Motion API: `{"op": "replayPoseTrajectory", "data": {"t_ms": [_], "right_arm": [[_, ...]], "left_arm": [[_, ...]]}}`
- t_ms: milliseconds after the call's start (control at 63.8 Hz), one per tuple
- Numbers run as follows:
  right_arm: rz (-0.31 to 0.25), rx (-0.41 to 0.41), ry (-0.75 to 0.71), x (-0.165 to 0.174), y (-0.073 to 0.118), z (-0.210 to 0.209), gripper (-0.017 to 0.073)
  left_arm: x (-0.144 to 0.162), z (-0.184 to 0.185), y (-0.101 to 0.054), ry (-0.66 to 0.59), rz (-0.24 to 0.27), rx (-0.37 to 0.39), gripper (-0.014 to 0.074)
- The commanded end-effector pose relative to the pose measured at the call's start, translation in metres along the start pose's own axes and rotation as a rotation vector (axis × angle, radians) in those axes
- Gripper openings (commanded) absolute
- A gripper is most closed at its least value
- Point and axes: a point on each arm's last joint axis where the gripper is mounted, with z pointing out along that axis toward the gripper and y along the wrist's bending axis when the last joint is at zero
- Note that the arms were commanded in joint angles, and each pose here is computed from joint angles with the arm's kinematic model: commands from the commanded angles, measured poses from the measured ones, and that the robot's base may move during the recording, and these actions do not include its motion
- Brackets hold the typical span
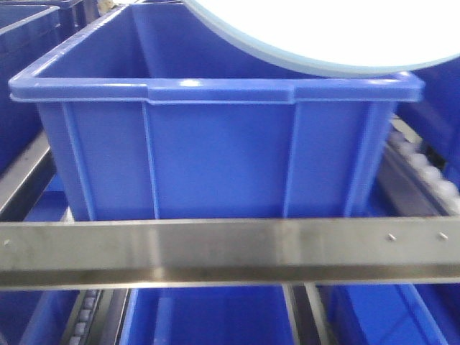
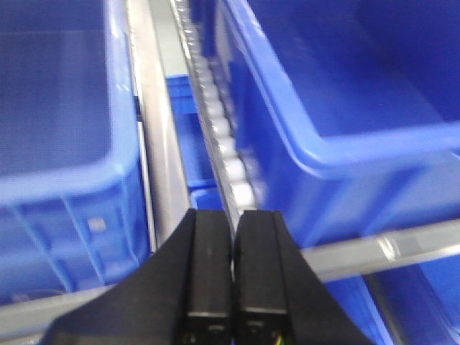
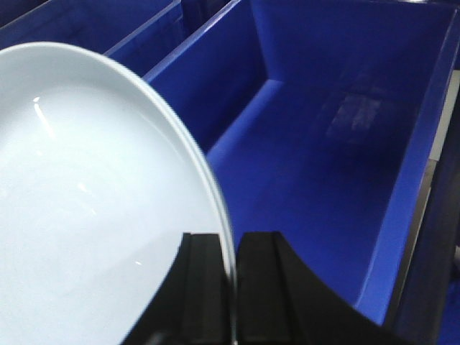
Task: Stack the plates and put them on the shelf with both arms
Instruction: 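Drive the base to the blue bin shelf holding the plates aloft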
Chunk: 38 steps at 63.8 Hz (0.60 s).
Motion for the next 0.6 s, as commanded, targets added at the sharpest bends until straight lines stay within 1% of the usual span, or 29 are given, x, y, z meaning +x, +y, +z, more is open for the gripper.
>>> {"op": "replayPoseTrajectory", "data": {"t_ms": [0, 580], "right_arm": [[0.003, 0.007, -0.143, -0.0205, 0.0005, -0.0055, 0.0057], [0.003, 0.007, -0.143, -0.0205, 0.0005, -0.0055, 0.0057]], "left_arm": [[-0.0158, -0.002, -0.0008, -0.1, -0.015, 0.004, 0.0084], [-0.0158, -0.002, -0.0008, -0.1, -0.015, 0.004, 0.0084]]}}
